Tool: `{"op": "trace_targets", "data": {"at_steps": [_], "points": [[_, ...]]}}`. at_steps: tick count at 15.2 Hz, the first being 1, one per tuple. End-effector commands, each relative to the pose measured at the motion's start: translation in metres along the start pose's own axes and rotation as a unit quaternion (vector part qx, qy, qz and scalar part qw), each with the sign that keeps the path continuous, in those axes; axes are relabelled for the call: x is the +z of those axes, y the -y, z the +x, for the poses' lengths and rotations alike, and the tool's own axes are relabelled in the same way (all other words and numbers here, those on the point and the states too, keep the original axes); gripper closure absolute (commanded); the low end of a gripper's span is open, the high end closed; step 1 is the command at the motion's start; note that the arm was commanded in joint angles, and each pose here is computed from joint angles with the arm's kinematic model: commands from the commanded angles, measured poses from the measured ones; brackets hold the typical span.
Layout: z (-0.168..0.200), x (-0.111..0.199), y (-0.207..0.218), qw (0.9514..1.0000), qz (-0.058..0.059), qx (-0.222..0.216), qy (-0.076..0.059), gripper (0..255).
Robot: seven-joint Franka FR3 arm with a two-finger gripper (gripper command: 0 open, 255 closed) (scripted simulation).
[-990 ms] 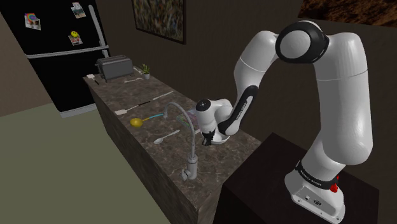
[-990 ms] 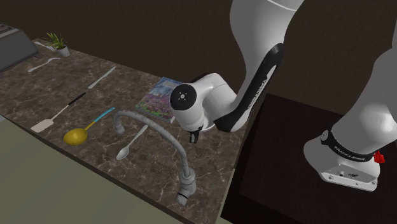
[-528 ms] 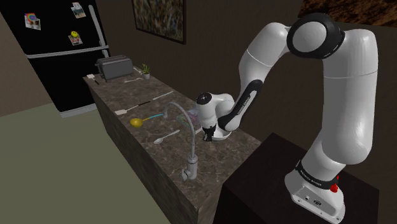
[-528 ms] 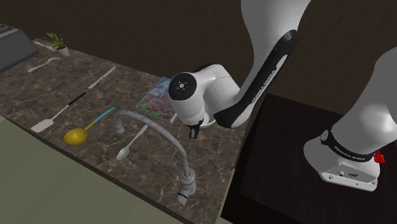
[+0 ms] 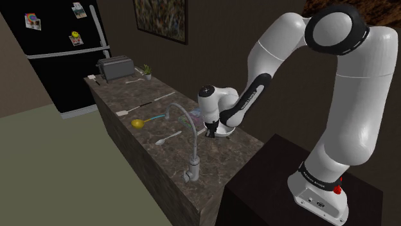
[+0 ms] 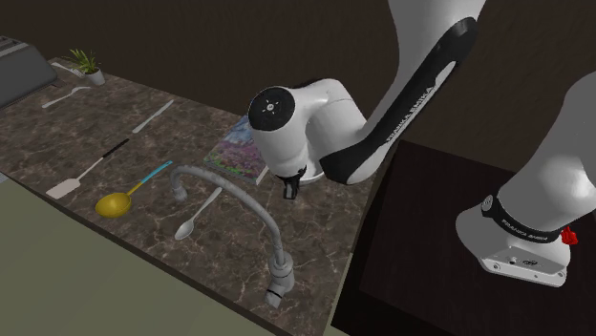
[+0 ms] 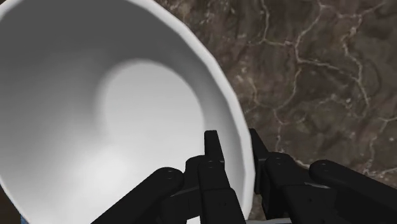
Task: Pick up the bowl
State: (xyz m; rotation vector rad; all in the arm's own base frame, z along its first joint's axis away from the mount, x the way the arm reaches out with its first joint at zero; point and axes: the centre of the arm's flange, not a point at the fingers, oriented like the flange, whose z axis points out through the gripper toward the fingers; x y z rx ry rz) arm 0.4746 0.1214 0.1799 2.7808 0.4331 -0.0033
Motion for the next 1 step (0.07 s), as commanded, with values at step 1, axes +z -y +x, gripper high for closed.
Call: {"op": "trace_targets", "data": {"at_steps": [1], "points": [[0.0004, -0.0030, -0.0010, 1.0000, 0.000, 0.000, 0.000, 255]]}}
